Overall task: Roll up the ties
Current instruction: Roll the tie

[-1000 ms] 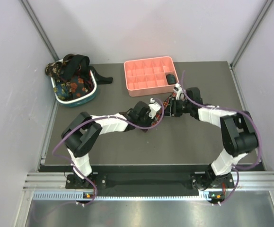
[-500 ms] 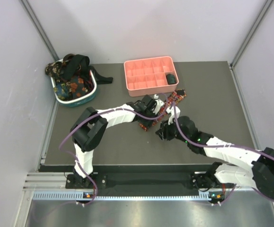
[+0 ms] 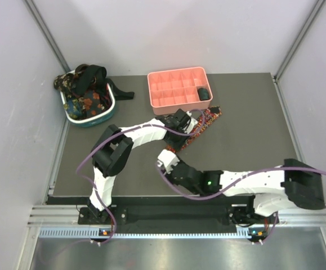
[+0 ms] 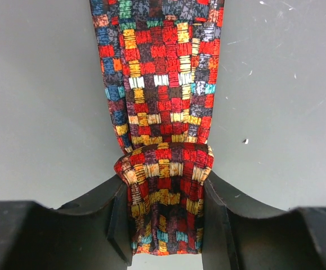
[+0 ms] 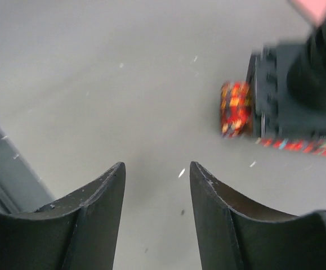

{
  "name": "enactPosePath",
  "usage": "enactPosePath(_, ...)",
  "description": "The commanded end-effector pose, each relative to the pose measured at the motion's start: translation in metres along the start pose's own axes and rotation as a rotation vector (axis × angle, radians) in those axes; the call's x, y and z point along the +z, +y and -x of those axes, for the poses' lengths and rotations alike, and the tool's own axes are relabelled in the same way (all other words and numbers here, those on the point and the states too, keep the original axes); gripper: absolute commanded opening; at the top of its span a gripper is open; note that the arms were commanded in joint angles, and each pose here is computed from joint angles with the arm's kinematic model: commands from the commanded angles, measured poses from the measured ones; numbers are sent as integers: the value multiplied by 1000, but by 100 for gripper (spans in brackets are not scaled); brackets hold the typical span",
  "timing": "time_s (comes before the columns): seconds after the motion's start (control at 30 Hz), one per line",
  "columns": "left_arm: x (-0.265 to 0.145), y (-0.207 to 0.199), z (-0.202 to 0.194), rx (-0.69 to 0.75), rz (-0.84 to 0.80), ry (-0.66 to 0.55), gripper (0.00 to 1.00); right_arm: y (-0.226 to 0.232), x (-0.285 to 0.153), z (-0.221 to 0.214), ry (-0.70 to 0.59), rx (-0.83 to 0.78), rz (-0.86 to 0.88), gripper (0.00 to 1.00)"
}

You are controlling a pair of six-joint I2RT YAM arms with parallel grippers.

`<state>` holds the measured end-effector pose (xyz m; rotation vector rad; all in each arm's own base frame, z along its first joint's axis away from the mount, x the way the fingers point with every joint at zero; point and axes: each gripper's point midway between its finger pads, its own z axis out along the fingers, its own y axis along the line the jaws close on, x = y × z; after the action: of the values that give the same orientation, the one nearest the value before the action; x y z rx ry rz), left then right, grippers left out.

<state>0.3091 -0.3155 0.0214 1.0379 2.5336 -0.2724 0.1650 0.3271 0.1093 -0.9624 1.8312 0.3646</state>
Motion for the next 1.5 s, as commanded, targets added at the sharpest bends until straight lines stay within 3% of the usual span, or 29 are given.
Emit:
enactPosePath(0.0,10,-20,-71,-10,-78,286,44,-7,9,25,-7,-183,-132,50)
enactPosePath(0.27,5,-22,-67,-26,-85,334,44,11,39,5,189,-482,-184,53)
enactPosePath(0.4,2,-26,-71,-35,-100,371,44,-1,60,-13,337,-608,-324,59)
enactPosePath(0.6,-4,-27,-76,-32,-111,408,44,-18,89,-21,471,-665,-435,61)
enactPosePath(1.27,-19,-27,-89,-34,-88,526,44,-61,109,-49,614,-675,-495,61)
enactPosePath(1.47,-17,-30,-85,-48,-93,527,44,-61,99,-41,563,-727,-551,61)
